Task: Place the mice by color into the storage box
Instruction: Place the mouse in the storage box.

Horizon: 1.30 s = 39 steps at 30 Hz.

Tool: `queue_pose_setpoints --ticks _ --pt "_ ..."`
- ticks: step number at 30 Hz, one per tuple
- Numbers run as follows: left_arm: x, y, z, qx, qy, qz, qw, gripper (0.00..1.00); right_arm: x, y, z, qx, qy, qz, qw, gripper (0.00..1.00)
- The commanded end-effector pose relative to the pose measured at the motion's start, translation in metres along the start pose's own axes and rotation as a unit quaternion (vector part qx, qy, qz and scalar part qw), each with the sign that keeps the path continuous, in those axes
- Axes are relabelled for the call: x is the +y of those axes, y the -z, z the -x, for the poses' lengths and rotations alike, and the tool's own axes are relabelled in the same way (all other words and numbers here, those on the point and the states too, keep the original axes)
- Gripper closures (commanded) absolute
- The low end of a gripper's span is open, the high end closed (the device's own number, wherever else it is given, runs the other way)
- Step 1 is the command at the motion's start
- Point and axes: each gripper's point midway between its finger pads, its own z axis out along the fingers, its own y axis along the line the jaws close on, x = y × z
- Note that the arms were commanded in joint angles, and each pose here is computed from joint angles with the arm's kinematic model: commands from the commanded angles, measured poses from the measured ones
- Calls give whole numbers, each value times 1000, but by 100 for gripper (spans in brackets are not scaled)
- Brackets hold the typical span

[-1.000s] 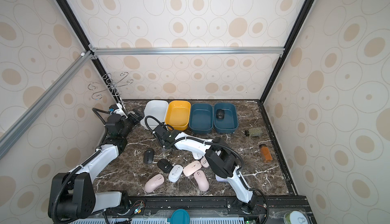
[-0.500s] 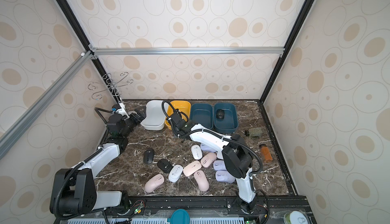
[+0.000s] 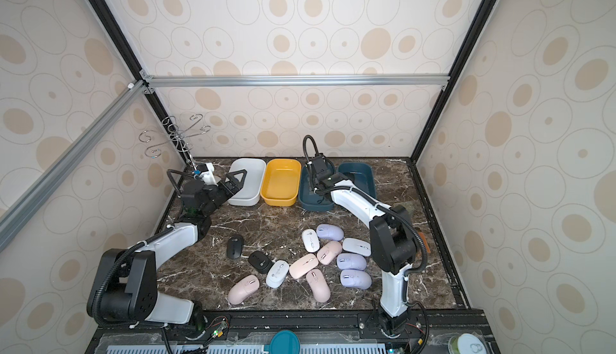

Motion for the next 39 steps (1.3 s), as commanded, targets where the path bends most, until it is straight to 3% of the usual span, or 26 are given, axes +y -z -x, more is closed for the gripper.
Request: queue_pose_setpoints --ticks 1,10,16,24,39 --pt "-33 -6 4 4 -6 -55 998 0 -27 -7 15 -14 -14 0 1000 48" --pt "-49 -18 -25 52 -10 -88 995 0 -119 -48 24 -5 -67 -58 996 48" --pt "-55 -22 -35 66 -16 -96 993 0 -152 -73 23 29 -75 -56 995 47" --pt "-52 -24 -39 70 -13 -94 993 0 -160 -94 10 80 -41 -39 995 47" --pt "-51 -26 -44 80 -5 -100 992 1 -174 -129 -14 134 -27 -70 988 46"
